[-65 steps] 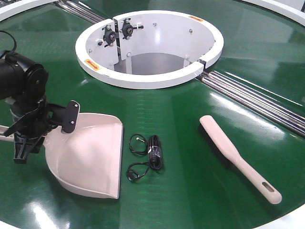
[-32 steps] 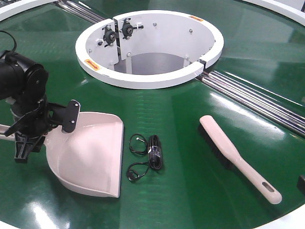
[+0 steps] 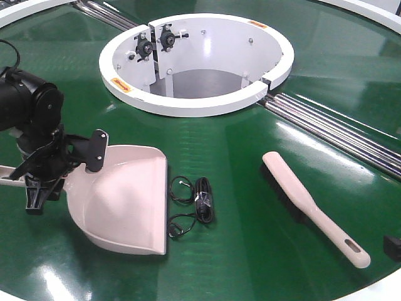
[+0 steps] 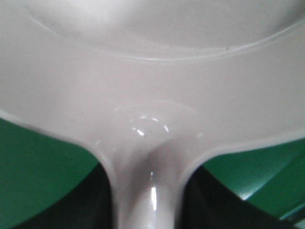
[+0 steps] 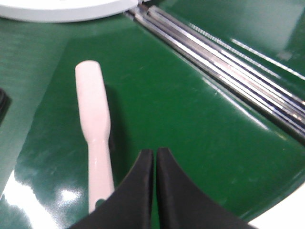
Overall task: Clean and inspect green conveyor with broom and dustpan
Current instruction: 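Reach the right gripper to the brush handle and grasp it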
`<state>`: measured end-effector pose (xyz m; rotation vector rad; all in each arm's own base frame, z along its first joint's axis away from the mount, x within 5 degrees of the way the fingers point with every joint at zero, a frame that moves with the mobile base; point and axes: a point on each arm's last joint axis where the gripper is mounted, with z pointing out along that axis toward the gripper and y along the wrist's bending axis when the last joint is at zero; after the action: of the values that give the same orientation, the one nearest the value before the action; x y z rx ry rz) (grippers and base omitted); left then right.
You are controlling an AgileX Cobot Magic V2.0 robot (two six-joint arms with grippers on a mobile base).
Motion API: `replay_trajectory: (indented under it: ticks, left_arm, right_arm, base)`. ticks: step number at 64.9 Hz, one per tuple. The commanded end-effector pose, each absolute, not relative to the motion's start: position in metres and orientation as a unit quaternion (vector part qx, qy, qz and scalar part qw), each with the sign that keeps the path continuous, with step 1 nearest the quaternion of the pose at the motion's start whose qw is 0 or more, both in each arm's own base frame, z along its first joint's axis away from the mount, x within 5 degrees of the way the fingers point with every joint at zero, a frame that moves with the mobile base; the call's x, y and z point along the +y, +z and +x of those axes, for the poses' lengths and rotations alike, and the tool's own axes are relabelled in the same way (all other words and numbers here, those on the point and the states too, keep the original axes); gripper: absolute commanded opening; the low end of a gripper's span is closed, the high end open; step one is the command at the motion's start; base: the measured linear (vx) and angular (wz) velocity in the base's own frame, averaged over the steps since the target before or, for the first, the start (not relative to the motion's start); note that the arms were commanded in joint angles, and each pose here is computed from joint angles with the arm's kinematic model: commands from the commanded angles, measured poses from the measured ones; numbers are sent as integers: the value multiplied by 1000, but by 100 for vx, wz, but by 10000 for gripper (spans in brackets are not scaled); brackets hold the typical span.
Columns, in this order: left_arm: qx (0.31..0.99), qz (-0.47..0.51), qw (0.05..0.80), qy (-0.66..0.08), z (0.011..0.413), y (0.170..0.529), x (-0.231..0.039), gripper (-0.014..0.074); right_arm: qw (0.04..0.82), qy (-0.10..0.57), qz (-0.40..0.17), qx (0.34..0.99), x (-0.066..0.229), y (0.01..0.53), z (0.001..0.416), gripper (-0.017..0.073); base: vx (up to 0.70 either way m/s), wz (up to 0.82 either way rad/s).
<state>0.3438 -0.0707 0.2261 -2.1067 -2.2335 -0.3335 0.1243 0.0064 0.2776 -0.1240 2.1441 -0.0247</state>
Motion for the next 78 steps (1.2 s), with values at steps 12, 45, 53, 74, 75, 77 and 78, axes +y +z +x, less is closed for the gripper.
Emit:
replay_trajectory:
  ticks: [12, 45, 53, 74, 75, 77, 78]
  left_arm:
    - [-730, -672, -13, -124, 341, 253, -72, -6]
    - [-721, -678, 25, -140, 340, 249, -66, -6]
    - [-721, -679, 39, -133, 342, 241, -67, -6]
    - [-718, -681, 41, -136, 344, 238, -67, -6]
    - [-718, -682, 39, -136, 344, 238, -67, -6]
    - [-718, -682, 39, -136, 344, 238, -67, -6]
    - [-718, -682, 38, -137, 345, 238, -67, -6]
  right_arm:
    - [427, -15, -103, 898, 17, 302, 154, 112]
    - [352, -21, -122, 928, 23, 305, 187, 304]
    - [329, -20, -123, 936, 24, 303, 192, 304]
    - [286, 16, -159, 945, 35, 311, 212, 437]
    - [283, 18, -161, 945, 35, 310, 213, 445]
    - [274, 19, -165, 947, 36, 308, 216, 462]
    - [270, 19, -166, 948, 36, 307, 217, 470]
  base:
    - [0, 0]
    - [0, 0]
    - [0, 0]
    - [0, 0]
    - [0, 0]
    - [0, 0]
    - [0, 0]
